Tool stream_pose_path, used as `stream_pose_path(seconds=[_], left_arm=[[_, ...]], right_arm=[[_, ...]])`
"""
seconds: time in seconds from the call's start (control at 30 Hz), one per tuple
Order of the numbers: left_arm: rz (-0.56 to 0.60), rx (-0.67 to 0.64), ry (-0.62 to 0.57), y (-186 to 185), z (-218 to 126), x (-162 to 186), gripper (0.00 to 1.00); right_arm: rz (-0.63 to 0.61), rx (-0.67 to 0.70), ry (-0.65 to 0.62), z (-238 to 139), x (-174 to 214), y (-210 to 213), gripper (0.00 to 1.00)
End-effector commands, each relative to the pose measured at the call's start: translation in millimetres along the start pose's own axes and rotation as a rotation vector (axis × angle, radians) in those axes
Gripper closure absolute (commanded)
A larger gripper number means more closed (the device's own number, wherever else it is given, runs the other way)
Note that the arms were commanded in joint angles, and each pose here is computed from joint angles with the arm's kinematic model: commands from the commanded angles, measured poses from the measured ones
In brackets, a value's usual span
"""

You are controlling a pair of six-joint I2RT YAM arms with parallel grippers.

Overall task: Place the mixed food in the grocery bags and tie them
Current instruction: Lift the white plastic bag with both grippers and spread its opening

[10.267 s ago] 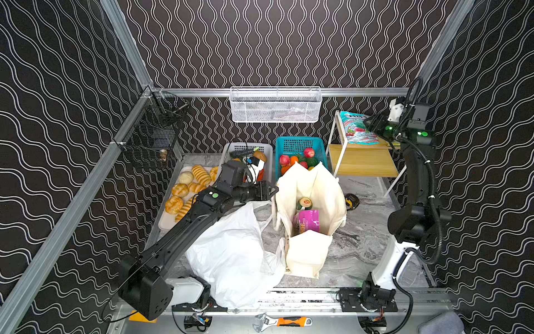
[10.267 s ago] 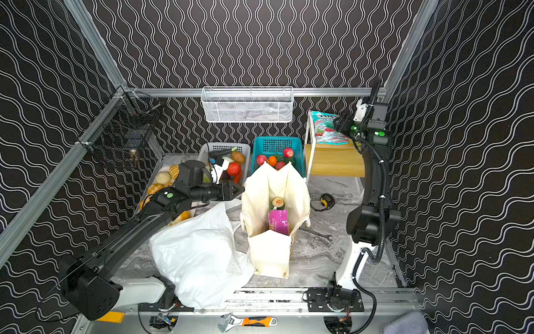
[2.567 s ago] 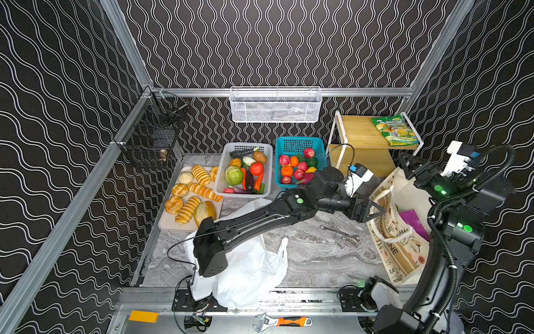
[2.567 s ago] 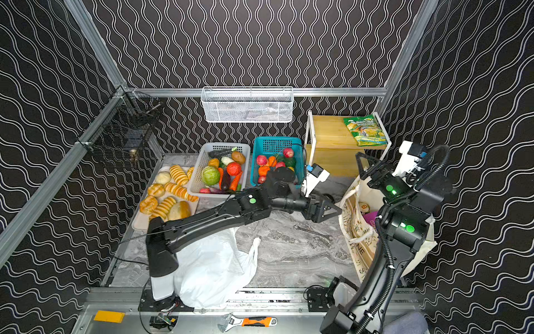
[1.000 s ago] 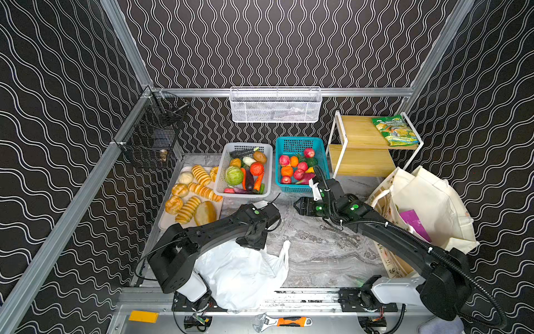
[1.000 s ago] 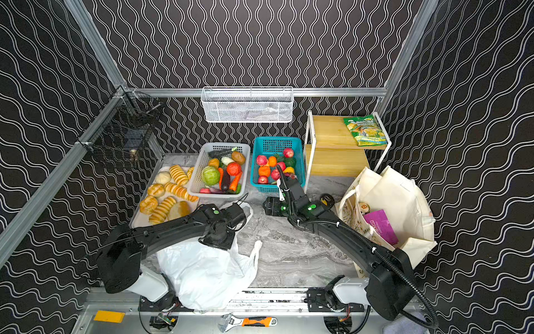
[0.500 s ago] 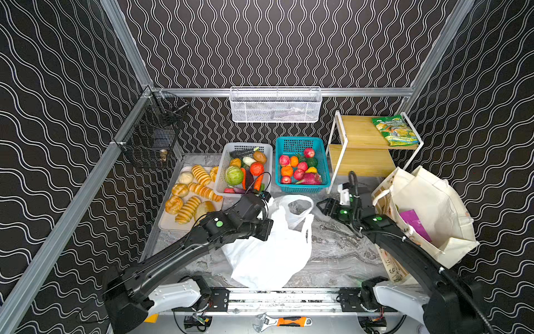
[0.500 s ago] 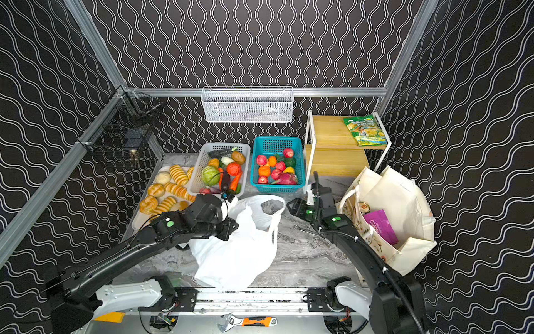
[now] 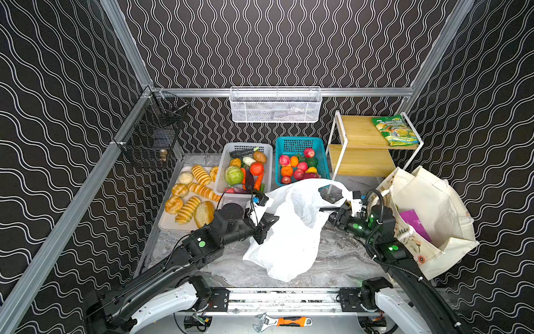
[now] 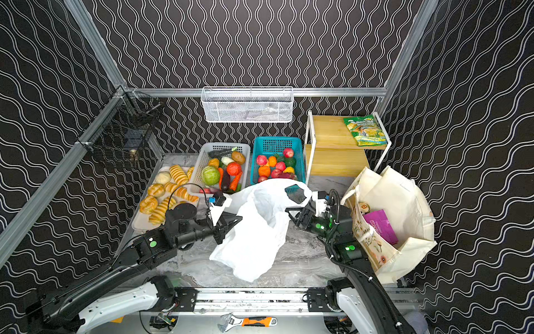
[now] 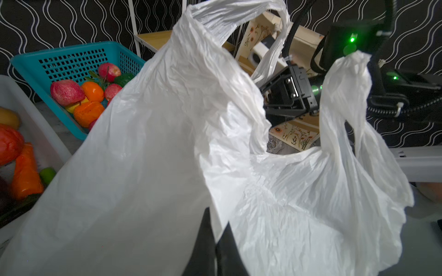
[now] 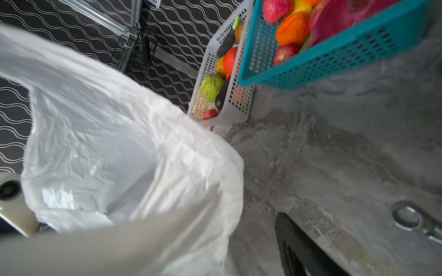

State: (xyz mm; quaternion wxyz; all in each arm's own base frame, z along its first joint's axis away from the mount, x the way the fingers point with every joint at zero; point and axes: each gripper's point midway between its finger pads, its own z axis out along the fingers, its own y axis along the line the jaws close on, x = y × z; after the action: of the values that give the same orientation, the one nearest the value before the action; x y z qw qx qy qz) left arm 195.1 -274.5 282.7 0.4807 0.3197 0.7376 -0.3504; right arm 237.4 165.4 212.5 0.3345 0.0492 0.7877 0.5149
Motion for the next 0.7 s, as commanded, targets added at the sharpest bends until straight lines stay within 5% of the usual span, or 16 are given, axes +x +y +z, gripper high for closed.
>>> stream_pose_path(seconds=[0.0, 0.33, 0.47, 0.53, 0.6, 0.67], left_arm=[[-0.014, 0.041, -0.102, -7, 3, -22, 1.00], [-0.100, 0.127, -0.165, -17, 12, -25, 1.00], [-0.110, 0.096, -0.141, -11, 14, -20, 1.00], [-0.139, 0.017, -0.094, 2, 16, -12, 0.75], [-0.158, -0.065, -0.049, 15, 16, -8, 0.41], [-0.165, -0.142, -0.031, 26, 11, -12, 0.29]], right_arm=[[0.086, -0.054, 0.001, 2, 9, 4, 0.13], [0.147, -0.110, -0.045, 35, 13, -4, 0.25], [0.098, -0.048, -0.040, 44, 1, -5, 0.71], [0.069, 0.034, -0.066, 41, -9, -9, 0.96], [0.043, 0.153, -0.079, 34, -18, -15, 1.00], [0.003, 0.259, -0.058, 26, -24, -16, 1.00]])
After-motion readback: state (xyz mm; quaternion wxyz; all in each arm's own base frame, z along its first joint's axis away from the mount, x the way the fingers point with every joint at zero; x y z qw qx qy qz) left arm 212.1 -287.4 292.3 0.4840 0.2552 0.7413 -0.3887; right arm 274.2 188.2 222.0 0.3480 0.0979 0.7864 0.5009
